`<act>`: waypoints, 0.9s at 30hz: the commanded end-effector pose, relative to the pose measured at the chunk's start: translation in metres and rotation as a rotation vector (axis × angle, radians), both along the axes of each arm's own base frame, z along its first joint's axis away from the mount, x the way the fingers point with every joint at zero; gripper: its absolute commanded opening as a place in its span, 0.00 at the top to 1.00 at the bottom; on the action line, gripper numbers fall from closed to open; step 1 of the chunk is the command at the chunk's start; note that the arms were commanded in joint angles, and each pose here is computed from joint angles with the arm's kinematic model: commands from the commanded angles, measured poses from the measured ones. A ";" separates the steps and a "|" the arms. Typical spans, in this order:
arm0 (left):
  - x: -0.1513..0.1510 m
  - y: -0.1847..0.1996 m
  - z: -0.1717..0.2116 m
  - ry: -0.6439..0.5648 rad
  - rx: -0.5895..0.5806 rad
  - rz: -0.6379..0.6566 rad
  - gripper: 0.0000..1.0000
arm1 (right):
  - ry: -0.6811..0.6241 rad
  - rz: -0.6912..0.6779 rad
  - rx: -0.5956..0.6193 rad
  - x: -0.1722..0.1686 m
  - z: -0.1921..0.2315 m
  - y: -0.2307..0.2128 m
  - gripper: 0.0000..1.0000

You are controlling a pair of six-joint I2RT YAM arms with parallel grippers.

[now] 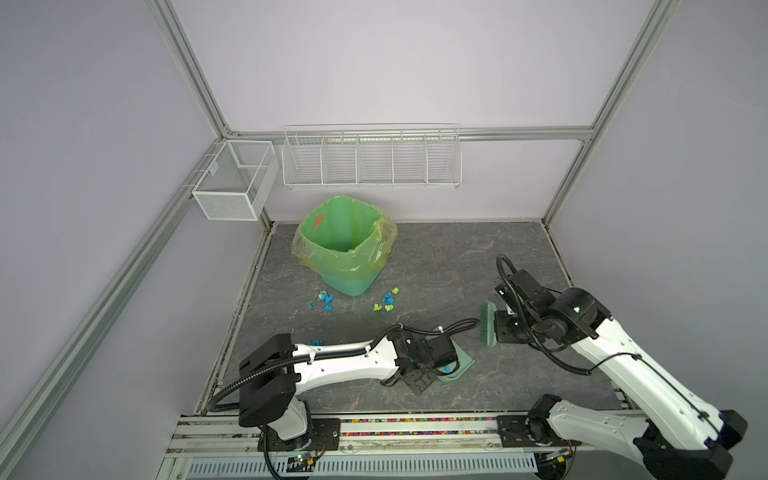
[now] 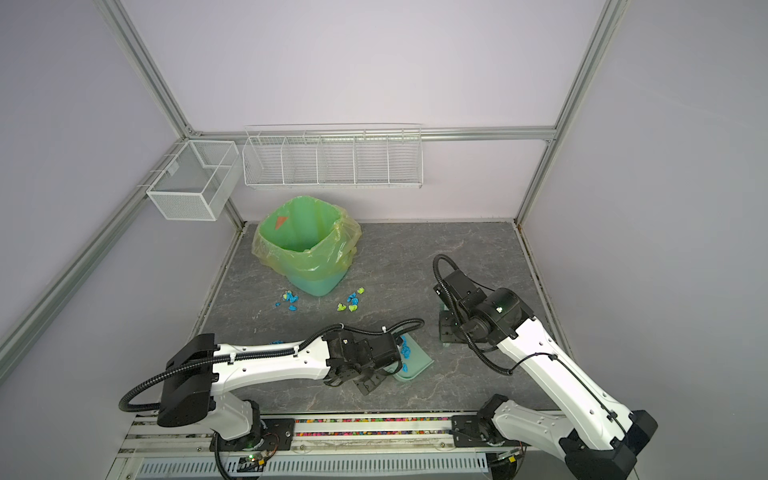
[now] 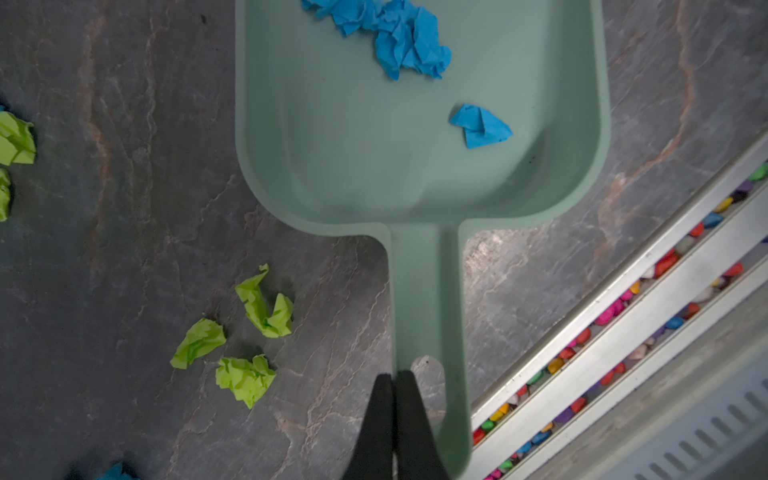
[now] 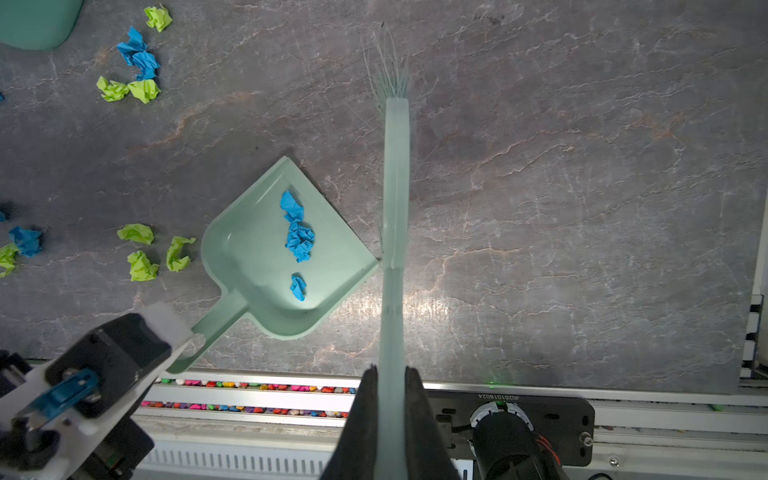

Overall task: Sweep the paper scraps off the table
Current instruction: 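Sweep the blue scraps into the dustpan with the brush in the right gripper, then lift the dustpan with the left gripper toward the green bin while the right withdraws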

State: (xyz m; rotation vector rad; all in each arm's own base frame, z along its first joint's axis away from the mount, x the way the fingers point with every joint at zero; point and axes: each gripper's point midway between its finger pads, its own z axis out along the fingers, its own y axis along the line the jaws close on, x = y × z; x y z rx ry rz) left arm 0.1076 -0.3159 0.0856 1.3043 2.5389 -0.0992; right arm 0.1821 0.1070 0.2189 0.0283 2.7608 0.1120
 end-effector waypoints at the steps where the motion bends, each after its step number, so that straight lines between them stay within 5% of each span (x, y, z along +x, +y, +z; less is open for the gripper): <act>1: 0.013 -0.004 0.010 -0.063 -0.064 0.069 1.00 | -0.093 -0.013 0.020 0.011 0.019 -0.004 0.93; 13: 0.055 0.000 0.051 -0.304 -0.067 0.178 1.00 | -0.162 -0.030 0.008 0.037 0.032 -0.015 0.93; 21: 0.079 -0.001 0.082 -0.267 -0.117 0.207 1.00 | -0.165 -0.043 0.017 0.053 0.024 -0.015 0.93; 27: 0.105 0.007 0.138 -0.354 -0.224 0.244 1.00 | -0.157 -0.035 0.042 0.057 0.021 -0.010 0.93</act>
